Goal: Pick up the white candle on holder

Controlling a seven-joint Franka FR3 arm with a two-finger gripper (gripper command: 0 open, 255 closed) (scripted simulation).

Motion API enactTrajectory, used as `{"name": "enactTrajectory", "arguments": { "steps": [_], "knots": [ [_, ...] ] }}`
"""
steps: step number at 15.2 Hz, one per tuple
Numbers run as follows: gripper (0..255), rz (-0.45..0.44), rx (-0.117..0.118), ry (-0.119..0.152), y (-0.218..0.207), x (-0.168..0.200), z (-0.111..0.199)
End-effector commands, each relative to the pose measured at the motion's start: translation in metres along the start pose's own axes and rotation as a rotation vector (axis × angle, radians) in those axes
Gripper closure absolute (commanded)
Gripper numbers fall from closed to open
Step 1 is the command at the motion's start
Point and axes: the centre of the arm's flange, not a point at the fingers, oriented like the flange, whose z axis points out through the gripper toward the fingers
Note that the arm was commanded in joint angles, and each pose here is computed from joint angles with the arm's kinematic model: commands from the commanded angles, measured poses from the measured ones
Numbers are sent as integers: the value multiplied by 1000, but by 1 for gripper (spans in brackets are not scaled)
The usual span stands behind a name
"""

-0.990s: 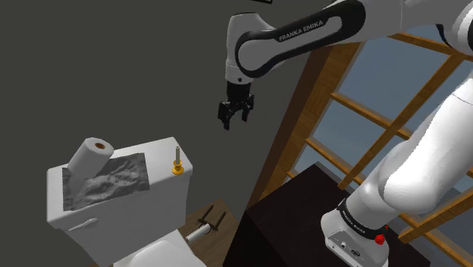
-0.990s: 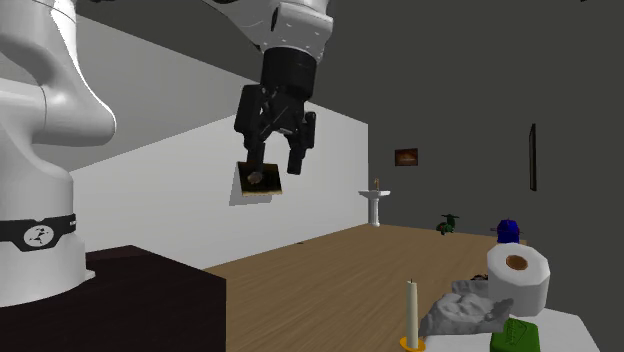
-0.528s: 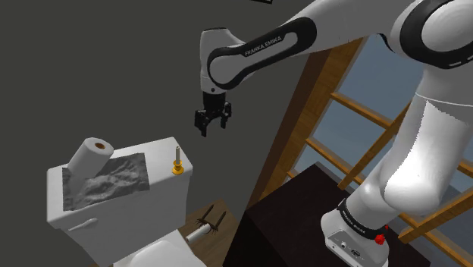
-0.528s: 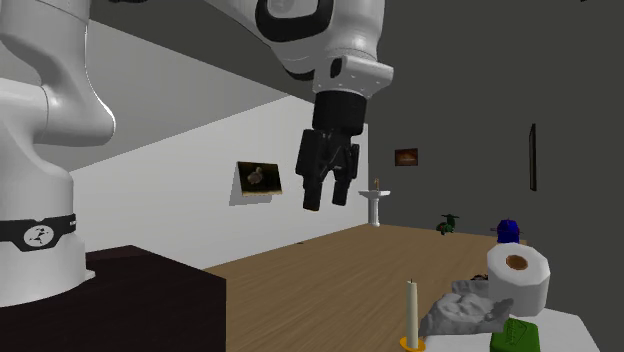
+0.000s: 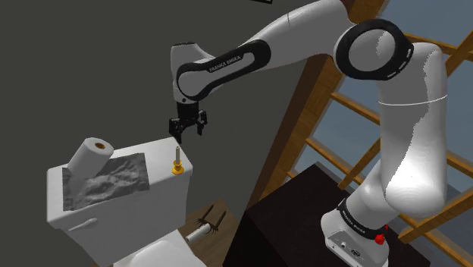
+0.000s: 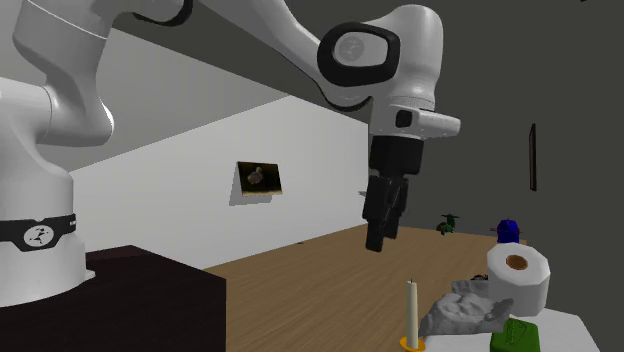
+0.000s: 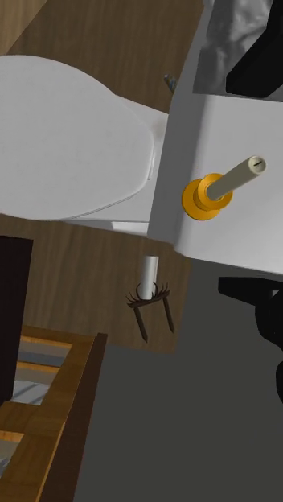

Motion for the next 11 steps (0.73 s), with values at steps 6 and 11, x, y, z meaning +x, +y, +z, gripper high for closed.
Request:
{"name": "enactTrajectory", "arguments": {
  "steps": [6,11],
  "knots": [
    [0,4,6,-2,-30,42,37],
    [0,4,6,-2,-30,46,66]
  ]
}}
